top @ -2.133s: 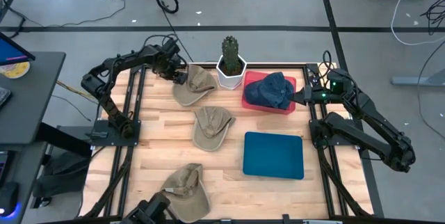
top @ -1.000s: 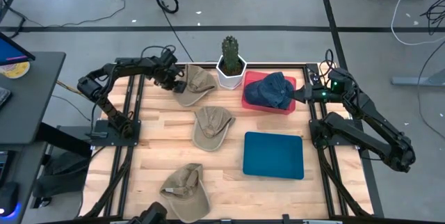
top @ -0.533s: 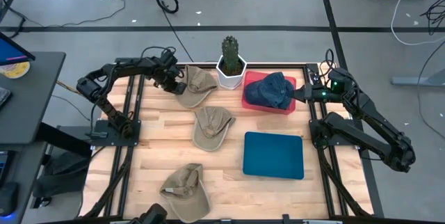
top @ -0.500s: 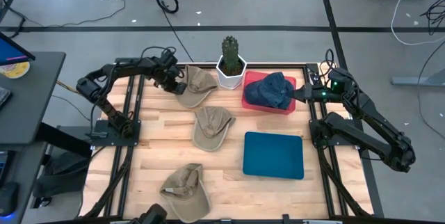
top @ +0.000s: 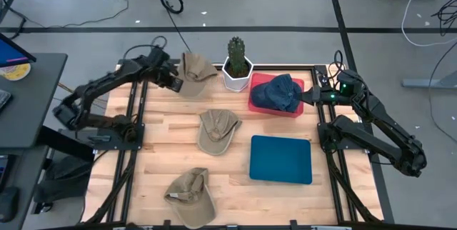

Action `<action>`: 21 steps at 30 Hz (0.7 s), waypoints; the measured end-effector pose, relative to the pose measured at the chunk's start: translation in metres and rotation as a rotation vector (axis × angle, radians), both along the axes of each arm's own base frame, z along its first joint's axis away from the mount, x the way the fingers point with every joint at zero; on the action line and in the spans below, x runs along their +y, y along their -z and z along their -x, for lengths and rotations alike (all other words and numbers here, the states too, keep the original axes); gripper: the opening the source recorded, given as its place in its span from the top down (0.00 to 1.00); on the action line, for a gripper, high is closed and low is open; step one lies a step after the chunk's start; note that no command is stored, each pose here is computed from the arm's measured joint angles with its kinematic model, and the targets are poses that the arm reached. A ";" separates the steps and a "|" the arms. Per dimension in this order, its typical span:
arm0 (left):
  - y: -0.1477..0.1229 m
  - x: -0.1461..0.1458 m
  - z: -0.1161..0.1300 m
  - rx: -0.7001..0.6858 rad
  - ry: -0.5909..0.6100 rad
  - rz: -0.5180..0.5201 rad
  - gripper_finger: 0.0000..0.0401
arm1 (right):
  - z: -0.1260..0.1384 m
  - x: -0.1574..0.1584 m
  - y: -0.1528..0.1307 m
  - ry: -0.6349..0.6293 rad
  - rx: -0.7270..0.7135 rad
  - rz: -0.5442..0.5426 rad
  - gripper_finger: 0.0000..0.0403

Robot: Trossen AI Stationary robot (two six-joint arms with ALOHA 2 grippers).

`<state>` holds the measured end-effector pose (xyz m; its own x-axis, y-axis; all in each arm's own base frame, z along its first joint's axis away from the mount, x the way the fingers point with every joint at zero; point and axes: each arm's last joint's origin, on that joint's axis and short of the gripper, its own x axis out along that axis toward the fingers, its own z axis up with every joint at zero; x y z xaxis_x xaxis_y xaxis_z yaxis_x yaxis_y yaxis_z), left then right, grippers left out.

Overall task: Pick & Place hat
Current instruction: Put the top brown cap into the blue bin

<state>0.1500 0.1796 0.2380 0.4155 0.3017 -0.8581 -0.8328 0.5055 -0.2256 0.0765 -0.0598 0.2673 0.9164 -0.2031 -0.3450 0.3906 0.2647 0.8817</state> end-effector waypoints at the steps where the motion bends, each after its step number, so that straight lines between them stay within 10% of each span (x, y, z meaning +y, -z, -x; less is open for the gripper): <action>1: -0.006 -0.004 0.004 0.001 -0.016 -0.029 0.97 | 0.000 0.000 0.000 -0.001 0.000 0.000 0.56; 21: -0.087 -0.067 0.043 -0.234 -0.142 -0.503 0.97 | -0.001 -0.001 -0.002 0.012 -0.027 -0.022 0.56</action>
<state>0.1070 0.1125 0.3252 0.5031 0.7155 -0.4847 -0.8570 0.4853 -0.1731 0.0772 -0.0604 0.2695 0.9231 -0.2064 -0.3244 0.3693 0.2410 0.8975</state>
